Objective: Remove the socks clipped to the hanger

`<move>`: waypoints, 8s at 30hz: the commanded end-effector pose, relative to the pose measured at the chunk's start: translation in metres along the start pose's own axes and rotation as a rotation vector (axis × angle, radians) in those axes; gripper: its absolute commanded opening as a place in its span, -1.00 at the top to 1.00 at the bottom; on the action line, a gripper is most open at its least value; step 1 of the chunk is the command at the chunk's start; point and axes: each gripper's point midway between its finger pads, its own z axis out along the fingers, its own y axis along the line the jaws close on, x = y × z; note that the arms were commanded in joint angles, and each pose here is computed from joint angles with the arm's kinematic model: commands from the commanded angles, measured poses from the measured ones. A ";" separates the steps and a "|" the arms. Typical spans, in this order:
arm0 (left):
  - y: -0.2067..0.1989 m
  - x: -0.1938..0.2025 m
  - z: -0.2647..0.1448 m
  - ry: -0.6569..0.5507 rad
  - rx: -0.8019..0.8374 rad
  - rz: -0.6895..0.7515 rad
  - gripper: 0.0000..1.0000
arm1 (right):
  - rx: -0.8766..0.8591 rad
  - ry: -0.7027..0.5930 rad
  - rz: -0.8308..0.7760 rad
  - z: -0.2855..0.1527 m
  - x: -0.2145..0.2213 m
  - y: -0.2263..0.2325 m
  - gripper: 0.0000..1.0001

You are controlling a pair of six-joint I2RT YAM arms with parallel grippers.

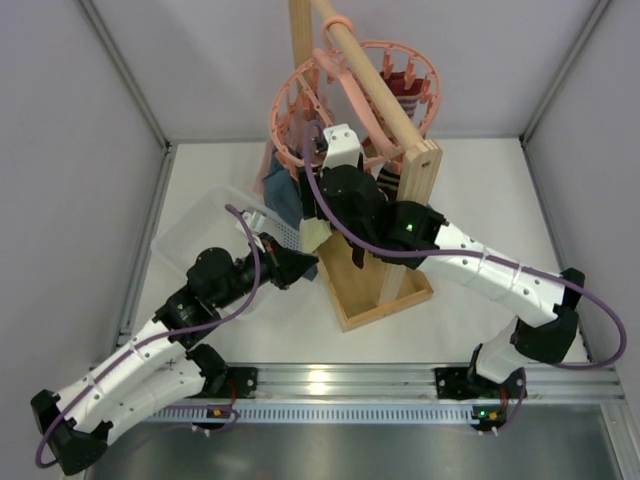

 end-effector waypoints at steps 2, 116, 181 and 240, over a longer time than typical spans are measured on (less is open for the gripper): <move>-0.013 -0.019 -0.005 -0.045 0.028 0.025 1.00 | -0.017 -0.114 0.128 -0.007 -0.035 -0.011 -0.24; 0.087 0.059 0.156 -0.095 -0.513 0.259 -0.63 | -0.127 -0.070 0.252 -0.014 -0.022 -0.006 0.82; 0.042 0.013 0.015 -0.171 -0.280 0.102 1.00 | 0.038 0.014 0.058 -0.071 -0.014 -0.059 -0.27; 0.021 0.026 0.053 -0.065 -0.231 0.040 1.00 | -0.378 0.160 0.230 -0.122 0.067 -0.021 -0.26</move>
